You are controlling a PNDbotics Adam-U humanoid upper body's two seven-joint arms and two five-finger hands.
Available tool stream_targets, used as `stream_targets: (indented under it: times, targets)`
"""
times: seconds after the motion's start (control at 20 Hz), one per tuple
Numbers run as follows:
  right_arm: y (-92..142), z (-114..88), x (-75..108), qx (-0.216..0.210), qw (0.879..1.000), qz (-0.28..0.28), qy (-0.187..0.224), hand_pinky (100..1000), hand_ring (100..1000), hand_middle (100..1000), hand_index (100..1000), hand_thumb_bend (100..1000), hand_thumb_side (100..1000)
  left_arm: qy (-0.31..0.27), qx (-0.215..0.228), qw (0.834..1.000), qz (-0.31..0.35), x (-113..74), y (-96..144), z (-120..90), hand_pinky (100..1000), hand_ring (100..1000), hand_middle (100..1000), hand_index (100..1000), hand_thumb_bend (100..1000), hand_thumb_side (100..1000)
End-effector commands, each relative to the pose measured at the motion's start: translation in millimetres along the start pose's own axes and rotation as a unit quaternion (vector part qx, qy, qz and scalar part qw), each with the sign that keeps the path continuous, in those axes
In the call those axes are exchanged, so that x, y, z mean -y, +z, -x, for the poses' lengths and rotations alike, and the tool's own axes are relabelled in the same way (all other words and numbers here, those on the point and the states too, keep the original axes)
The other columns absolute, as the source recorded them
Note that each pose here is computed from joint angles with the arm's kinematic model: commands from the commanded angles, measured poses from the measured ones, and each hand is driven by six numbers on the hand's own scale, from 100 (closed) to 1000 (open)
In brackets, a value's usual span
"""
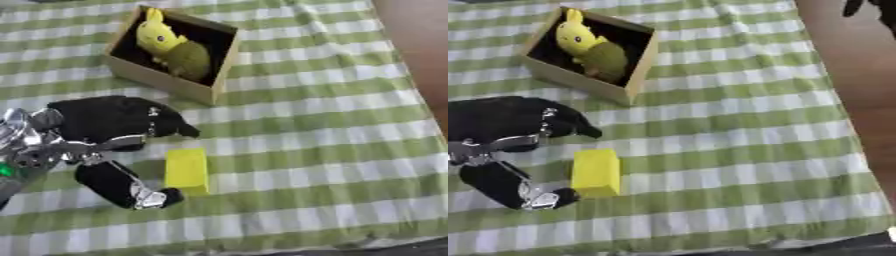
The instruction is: Pick up objects on the table and place them in the box.
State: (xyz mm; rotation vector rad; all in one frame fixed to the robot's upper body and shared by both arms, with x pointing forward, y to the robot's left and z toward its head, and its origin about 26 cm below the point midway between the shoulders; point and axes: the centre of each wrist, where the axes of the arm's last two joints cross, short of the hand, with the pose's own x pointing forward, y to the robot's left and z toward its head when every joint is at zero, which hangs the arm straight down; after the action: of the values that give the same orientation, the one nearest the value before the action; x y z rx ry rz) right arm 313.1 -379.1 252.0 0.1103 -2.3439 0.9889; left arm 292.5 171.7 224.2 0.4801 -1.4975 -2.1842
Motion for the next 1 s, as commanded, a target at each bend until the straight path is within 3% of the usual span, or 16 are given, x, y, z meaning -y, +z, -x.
stream_targets:
  times: [0.05,0.65,1.0]
  targets:
    - [-3,-9,8.3,0.002,1.000,-0.008,0.018,1000,1000,467,897,100,525,-0.001,-0.012,1.000,-0.008,-3.9,3,-1,902,918,811,968,391,718]
    - [0,-7,7.5,-0.007,1.000,-0.014,0.017,1000,1000,462,896,100,526,0.006,-0.058,0.998,-0.030,6.7,-6,1,899,922,808,960,472,712]
    - [1,-6,6.8,-0.010,1.000,-0.020,0.015,1000,1000,460,896,100,526,-0.001,-0.079,0.997,-0.025,21.7,-22,14,899,922,799,959,516,735]
